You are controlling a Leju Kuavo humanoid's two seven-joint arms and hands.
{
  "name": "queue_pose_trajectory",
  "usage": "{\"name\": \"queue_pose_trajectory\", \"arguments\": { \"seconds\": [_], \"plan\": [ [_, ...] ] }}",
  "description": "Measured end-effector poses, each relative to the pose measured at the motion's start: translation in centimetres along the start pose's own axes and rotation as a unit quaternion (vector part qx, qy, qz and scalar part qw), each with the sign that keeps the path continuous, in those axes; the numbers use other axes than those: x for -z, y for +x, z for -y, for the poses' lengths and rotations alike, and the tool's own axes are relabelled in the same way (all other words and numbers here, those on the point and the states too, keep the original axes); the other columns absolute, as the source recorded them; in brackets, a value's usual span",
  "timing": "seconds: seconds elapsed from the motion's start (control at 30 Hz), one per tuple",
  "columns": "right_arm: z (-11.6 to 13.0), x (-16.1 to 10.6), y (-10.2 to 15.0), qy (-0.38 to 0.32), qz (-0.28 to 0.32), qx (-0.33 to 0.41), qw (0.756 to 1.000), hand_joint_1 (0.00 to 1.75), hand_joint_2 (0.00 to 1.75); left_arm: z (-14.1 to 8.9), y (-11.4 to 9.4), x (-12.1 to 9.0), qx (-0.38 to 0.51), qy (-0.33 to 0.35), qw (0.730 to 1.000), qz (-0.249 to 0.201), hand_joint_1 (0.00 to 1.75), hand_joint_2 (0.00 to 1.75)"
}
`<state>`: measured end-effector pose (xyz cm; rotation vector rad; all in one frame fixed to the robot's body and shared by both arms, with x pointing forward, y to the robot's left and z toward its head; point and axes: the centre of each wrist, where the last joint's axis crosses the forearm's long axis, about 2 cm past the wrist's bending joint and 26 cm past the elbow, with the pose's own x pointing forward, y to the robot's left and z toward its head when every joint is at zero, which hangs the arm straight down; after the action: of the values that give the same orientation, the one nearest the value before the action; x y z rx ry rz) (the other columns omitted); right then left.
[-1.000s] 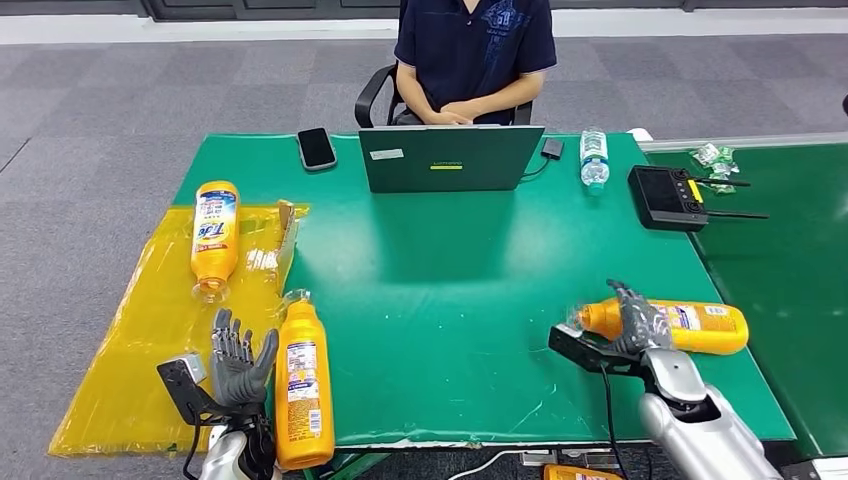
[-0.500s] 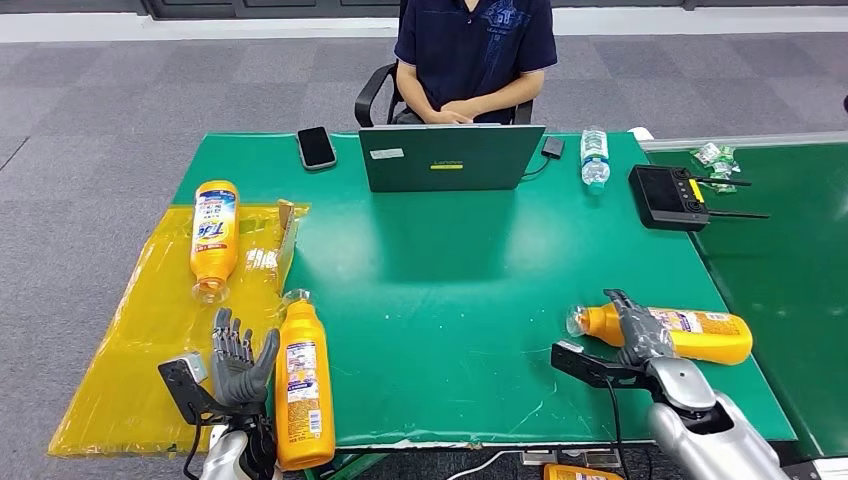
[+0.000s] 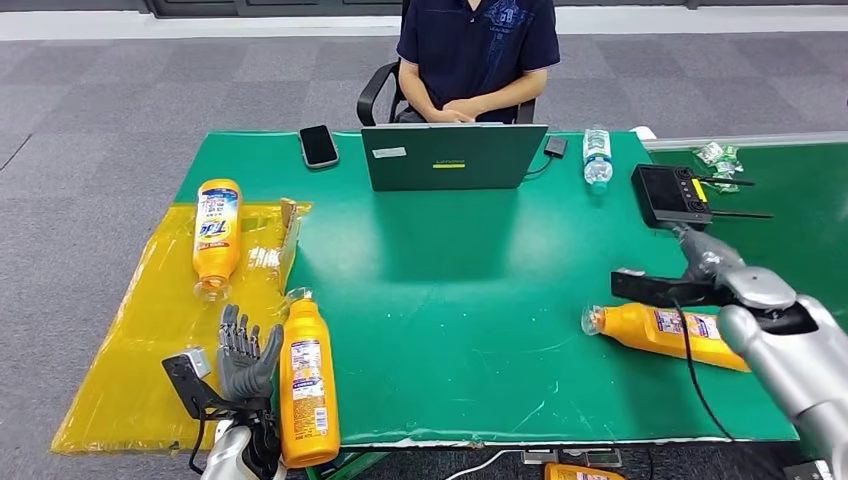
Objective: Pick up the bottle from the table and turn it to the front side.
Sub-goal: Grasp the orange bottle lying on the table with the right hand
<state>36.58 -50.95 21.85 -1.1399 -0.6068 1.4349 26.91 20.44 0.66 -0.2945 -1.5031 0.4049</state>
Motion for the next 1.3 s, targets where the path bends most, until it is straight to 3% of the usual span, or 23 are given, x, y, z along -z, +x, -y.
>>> {"name": "queue_pose_trajectory", "arguments": {
  "seconds": [0.37,0.7,0.93,1.07,1.3],
  "plan": [
    [7.2,2.6,-3.8,0.060,-0.023,0.003,0.998,0.00,1.75,0.3,-0.2,0.4,-0.026,-0.006,1.000,-0.006,0.00,1.75],
    [7.2,3.9,-3.0,0.081,-0.030,-0.010,0.996,0.00,1.75,0.3,-0.3,0.4,-0.030,-0.006,0.999,-0.011,0.00,1.75],
    [6.8,3.9,-2.1,0.095,0.009,-0.014,0.995,0.00,1.75,0.2,-0.3,0.4,-0.032,-0.004,0.999,-0.011,0.00,1.75],
    [5.2,2.3,-1.2,0.076,0.037,-0.002,0.996,0.00,1.75,-0.3,-0.3,0.3,-0.030,-0.001,1.000,-0.011,0.00,1.75],
    [-3.6,-4.7,-0.8,0.059,0.047,-0.028,0.997,0.00,1.75,-0.9,-0.3,-0.1,-0.025,-0.003,1.000,-0.012,0.00,1.75]
  ]
}}
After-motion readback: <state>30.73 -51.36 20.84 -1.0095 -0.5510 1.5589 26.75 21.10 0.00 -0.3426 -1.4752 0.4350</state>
